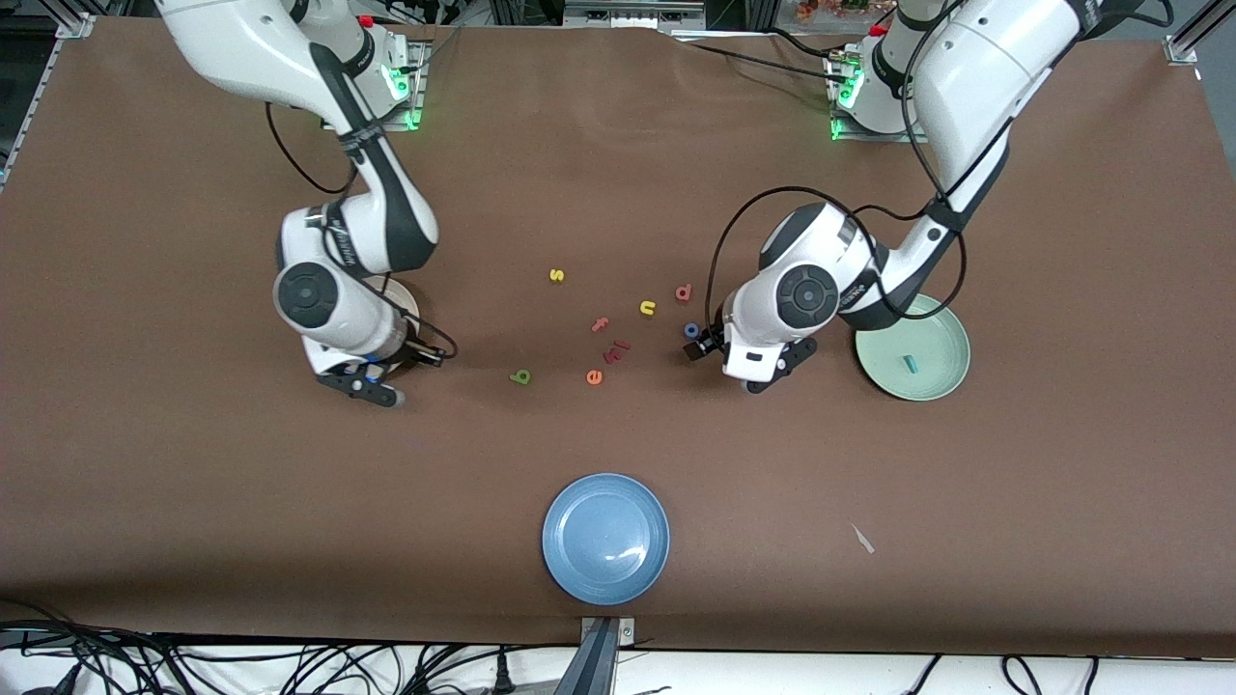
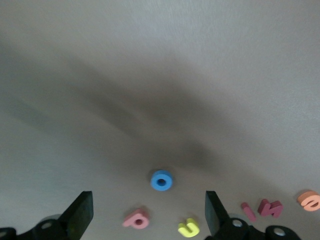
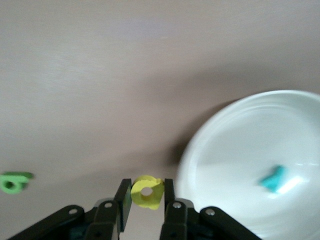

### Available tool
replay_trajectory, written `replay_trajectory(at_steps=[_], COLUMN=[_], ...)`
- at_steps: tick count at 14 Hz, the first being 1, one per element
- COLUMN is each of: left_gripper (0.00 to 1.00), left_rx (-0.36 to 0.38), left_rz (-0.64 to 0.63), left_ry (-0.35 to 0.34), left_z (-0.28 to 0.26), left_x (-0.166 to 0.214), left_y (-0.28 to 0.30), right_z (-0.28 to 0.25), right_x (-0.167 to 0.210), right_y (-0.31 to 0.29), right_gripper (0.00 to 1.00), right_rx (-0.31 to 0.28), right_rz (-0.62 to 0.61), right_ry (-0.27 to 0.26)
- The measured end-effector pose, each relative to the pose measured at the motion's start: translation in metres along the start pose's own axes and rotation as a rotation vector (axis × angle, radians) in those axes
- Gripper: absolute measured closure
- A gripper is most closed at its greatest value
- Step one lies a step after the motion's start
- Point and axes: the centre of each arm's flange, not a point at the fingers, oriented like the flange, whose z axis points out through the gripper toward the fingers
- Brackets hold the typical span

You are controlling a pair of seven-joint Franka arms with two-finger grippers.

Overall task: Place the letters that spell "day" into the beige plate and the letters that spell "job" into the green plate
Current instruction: 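Carry the a to the beige plate while the left gripper reaches blue o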

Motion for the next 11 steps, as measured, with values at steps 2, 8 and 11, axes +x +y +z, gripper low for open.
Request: replay_trajectory(at_steps=[2, 8, 11], left_gripper=[0.03, 0.18, 0.22], left_rx=[0.018, 0.007, -0.009], left_rz=[-0.001, -0.008, -0.009], left_ry=[0.041, 0.067, 0.063], left_z=[0.017, 0.051, 0.066], left_x=[-0.009, -0.031, -0.035], left_y=[0.003, 0.005, -0.002], right_z=[0.000, 0.069, 0.071], right_x=[0.001, -0.045, -0.048], right_y=[0.033, 0.090, 0.092], right_gripper=[0.70, 0.70, 0.43], right_rx=[-0.023, -0.057, -0.058], right_rz=[-0.029, -0.017, -0.015], right_ry=[-0.029, -0.074, -0.077])
